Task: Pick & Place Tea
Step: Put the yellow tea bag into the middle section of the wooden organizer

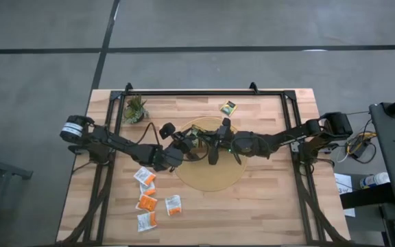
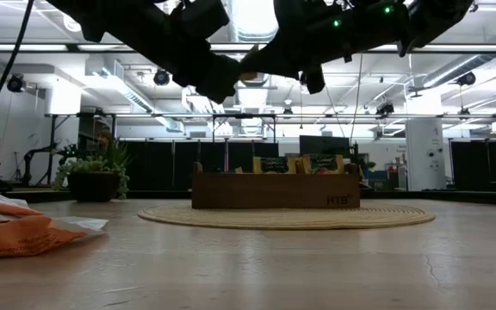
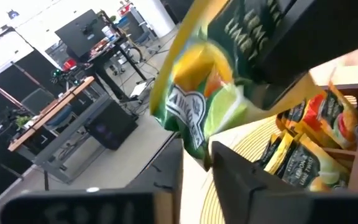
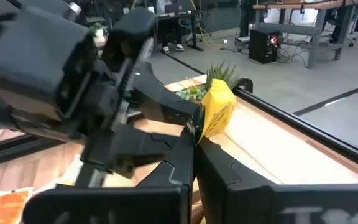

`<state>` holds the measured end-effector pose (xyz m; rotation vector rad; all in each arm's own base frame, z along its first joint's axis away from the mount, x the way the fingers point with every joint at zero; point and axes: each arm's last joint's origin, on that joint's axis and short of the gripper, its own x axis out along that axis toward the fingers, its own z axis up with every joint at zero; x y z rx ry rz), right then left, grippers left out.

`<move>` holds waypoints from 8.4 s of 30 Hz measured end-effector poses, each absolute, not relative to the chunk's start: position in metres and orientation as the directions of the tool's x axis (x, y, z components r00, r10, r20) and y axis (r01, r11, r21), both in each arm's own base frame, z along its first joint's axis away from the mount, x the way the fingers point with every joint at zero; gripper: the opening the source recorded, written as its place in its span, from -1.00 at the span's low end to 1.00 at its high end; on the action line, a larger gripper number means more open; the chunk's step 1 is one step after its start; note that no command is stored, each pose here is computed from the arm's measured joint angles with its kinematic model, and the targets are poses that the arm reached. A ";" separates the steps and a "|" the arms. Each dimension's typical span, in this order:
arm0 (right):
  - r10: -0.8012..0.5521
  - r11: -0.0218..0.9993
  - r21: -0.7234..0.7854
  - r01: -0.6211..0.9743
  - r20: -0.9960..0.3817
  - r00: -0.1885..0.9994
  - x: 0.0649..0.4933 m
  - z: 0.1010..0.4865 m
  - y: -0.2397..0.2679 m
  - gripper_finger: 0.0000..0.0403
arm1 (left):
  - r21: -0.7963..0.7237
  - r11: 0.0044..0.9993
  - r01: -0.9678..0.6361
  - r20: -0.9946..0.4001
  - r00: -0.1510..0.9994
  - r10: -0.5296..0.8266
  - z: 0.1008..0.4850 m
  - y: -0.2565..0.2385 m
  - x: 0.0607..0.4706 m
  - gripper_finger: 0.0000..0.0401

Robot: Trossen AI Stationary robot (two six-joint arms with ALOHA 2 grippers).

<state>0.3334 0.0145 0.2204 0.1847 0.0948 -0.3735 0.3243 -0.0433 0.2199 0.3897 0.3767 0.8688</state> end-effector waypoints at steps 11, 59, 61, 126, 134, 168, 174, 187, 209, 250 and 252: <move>-0.355 0.923 0.066 0.378 -0.230 0.906 0.321 0.226 0.014 -0.96 | 0.606 0.473 -0.640 -0.113 0.520 0.847 0.225 -0.051 0.318 -0.18; 0.018 0.968 -0.201 -0.152 -0.546 0.838 0.296 0.216 0.049 -0.96 | 0.303 0.951 -0.063 -0.350 0.921 0.173 0.245 -0.092 0.299 -0.18; 0.019 0.967 -0.205 -0.153 -0.537 0.844 0.297 0.217 0.049 -0.96 | 0.300 0.952 -0.064 -0.351 0.920 0.172 0.245 -0.092 0.299 -0.18; 0.107 0.987 -0.068 -0.147 -0.403 0.909 0.298 0.235 0.059 -0.22 | 0.259 0.958 -0.122 -0.286 0.938 0.196 0.254 -0.086 0.302 -1.00; 0.166 0.983 -0.021 -0.181 -0.314 0.935 0.277 0.266 0.057 0.05 | 0.217 0.956 -0.198 -0.174 0.956 0.238 0.272 -0.087 0.284 -1.00; 0.057 0.998 0.006 -0.059 0.197 0.979 0.308 0.263 0.056 0.00 | 0.077 0.991 -0.106 0.333 0.940 0.075 0.247 -0.090 0.273 -1.00; 0.068 0.997 0.016 -0.072 0.181 0.981 0.308 0.263 0.055 -0.52 | 0.077 0.991 -0.108 0.329 0.941 0.077 0.246 -0.089 0.272 -1.00; 0.087 0.996 -0.012 -0.086 0.173 0.981 0.308 0.262 0.055 -0.95 | 0.049 0.979 -0.197 0.310 0.935 0.173 0.246 -0.086 0.272 -1.00; -0.066 0.996 -0.062 0.059 -0.128 0.990 0.297 0.250 0.037 -0.96 | 0.070 0.915 -0.397 0.218 0.901 0.374 0.262 -0.078 0.255 -0.09; -0.117 0.984 0.043 0.171 -0.568 0.815 0.316 0.159 -0.036 -0.96 | 0.077 0.924 -0.375 0.145 0.921 0.362 0.269 -0.075 0.242 -0.09; -0.116 0.984 0.043 0.173 -0.578 0.808 0.317 0.156 -0.036 -0.96 | 0.078 0.924 -0.375 0.145 0.921 0.361 0.269 -0.075 0.242 -0.09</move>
